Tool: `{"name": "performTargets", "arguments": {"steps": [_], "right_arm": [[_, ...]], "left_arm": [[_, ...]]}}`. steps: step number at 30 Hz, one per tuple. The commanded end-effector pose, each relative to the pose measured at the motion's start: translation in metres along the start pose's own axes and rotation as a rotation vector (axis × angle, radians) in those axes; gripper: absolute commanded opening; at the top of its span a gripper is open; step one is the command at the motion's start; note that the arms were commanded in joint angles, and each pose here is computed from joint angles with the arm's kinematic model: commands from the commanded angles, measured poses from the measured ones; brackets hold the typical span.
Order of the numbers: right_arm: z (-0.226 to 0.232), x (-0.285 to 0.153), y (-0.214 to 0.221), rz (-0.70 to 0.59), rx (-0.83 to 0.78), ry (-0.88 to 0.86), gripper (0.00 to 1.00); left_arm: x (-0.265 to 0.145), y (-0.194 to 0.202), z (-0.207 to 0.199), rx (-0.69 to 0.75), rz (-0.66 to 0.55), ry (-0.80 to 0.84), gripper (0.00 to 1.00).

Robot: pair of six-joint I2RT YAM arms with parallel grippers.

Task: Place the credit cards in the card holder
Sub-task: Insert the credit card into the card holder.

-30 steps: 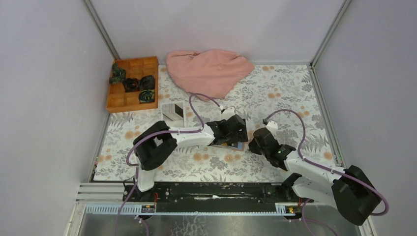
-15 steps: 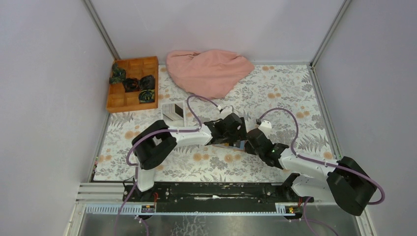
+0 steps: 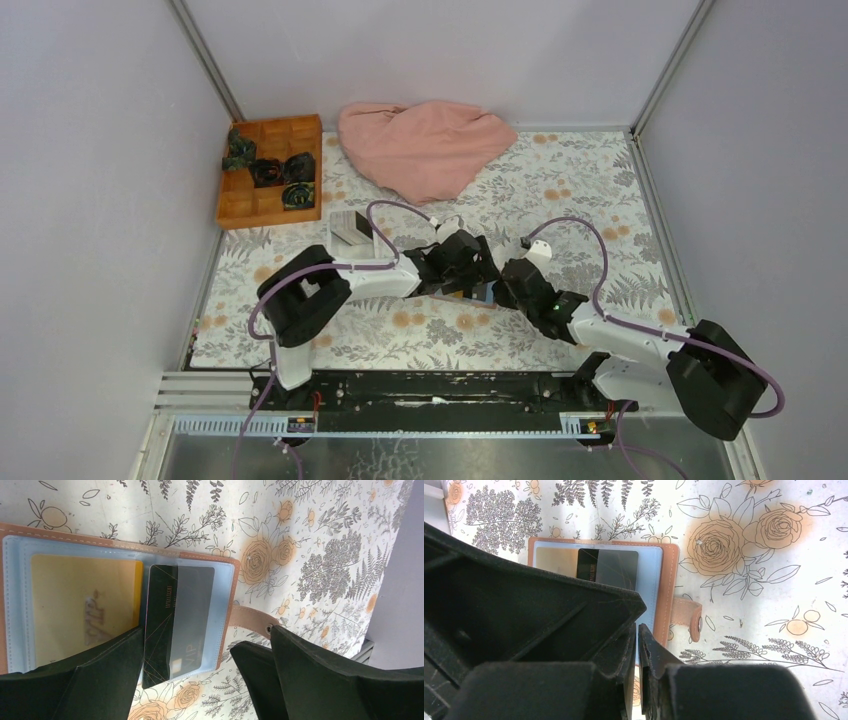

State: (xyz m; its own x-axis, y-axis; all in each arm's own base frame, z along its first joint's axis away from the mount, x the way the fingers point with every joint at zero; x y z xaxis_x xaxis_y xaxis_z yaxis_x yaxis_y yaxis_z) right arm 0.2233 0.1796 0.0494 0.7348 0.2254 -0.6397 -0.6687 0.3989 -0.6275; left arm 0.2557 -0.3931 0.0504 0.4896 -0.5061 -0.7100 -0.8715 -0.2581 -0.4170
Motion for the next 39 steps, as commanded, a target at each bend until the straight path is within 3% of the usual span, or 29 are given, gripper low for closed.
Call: {"name": "performTargets", "arguments": {"steps": [1,11,25,33,39], "right_arm": [[0.013,0.005,-0.003,-0.023,0.021,-0.042,0.12],[0.003,0.015,0.006,-0.017,0.021,-0.008,0.12],[-0.018,0.012,0.016,-0.001,0.045,0.061,0.11],[-0.021,0.014,0.021,0.017,0.048,0.077,0.11],[-0.018,0.011,0.017,0.010,0.046,0.068,0.11]], "left_arm": [[-0.004,-0.005,-0.015,-0.057,-0.007,0.083,1.00],[-0.004,-0.001,-0.018,-0.126,0.011,0.134,1.00],[-0.018,-0.017,-0.002,-0.197,-0.073,0.101,1.00],[-0.026,-0.028,0.005,-0.174,-0.135,0.079,1.00],[-0.032,-0.033,0.027,-0.056,-0.168,-0.033,1.00]]}}
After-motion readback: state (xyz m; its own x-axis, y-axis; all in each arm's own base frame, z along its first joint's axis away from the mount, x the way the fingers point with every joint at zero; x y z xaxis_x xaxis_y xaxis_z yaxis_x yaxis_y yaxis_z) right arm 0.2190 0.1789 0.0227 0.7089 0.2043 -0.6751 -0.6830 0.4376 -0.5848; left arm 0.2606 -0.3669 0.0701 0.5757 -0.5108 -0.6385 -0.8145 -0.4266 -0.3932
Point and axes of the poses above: each gripper's point midway between its finger pads, its own x axis out along the fingers, its own z axis along the line the jaws close on, y = z × x, the point moved 1 cm from there along -x, back along the fingers, and after that the axes turned 4 degrees about x, right-handed, at the moved point
